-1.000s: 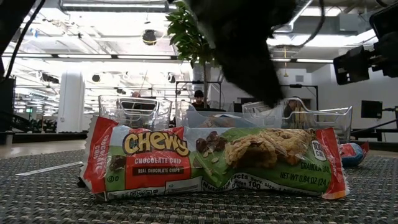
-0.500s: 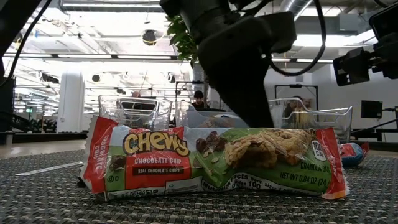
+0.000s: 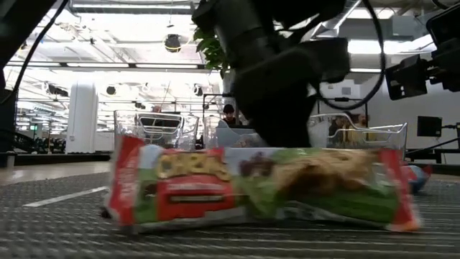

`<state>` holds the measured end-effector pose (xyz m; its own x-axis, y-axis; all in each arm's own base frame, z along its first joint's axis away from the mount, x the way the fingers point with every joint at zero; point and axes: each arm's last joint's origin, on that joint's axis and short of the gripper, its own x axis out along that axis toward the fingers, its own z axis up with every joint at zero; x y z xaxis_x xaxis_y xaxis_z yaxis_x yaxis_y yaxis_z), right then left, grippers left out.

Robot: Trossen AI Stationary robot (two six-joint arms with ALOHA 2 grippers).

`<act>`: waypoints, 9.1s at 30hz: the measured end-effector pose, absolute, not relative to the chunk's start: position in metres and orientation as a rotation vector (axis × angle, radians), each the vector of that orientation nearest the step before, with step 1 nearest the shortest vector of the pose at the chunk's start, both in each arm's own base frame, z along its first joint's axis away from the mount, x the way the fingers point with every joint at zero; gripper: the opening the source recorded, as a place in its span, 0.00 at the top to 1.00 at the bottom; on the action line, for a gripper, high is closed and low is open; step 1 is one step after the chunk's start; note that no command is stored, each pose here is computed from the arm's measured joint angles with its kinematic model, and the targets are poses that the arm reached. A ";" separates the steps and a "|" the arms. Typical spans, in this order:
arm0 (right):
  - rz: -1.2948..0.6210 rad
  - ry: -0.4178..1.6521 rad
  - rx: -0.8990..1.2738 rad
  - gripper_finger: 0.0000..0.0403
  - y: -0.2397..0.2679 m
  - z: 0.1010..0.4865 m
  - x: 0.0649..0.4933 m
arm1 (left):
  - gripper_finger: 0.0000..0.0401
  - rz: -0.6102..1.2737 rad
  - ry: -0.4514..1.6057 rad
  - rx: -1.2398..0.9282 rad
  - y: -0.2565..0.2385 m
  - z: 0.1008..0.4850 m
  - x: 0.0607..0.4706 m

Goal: Pick and place Granola Bars by type
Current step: Put the red granola bar into the left transparent bin

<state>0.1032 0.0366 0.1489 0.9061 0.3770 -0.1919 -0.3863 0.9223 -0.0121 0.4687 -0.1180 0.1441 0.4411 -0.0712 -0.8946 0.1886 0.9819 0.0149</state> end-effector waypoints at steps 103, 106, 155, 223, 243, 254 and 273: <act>0.394 0.190 -0.050 0.45 0.037 0.149 0.103 | 0.79 0.005 0.925 0.105 -0.104 0.322 0.364; 0.395 0.190 -0.050 0.45 0.037 0.149 0.103 | 0.79 0.035 0.920 0.106 -0.097 0.320 0.342; 0.394 0.189 -0.050 0.45 0.037 0.149 0.103 | 0.79 0.431 0.799 -0.137 -0.007 0.277 0.152; 0.394 0.190 -0.050 0.45 0.037 0.149 0.103 | 0.79 0.773 1.138 -0.345 0.103 0.195 0.213; 0.394 0.190 -0.050 0.45 0.037 0.149 0.103 | 0.62 0.701 1.138 -0.422 0.104 0.193 0.214; 0.394 0.189 -0.050 0.45 0.037 0.149 0.103 | 0.61 0.669 0.992 -0.366 0.100 0.214 0.214; 0.394 0.190 -0.050 0.45 0.037 0.149 0.103 | 0.61 0.290 0.685 -0.161 0.027 0.282 0.183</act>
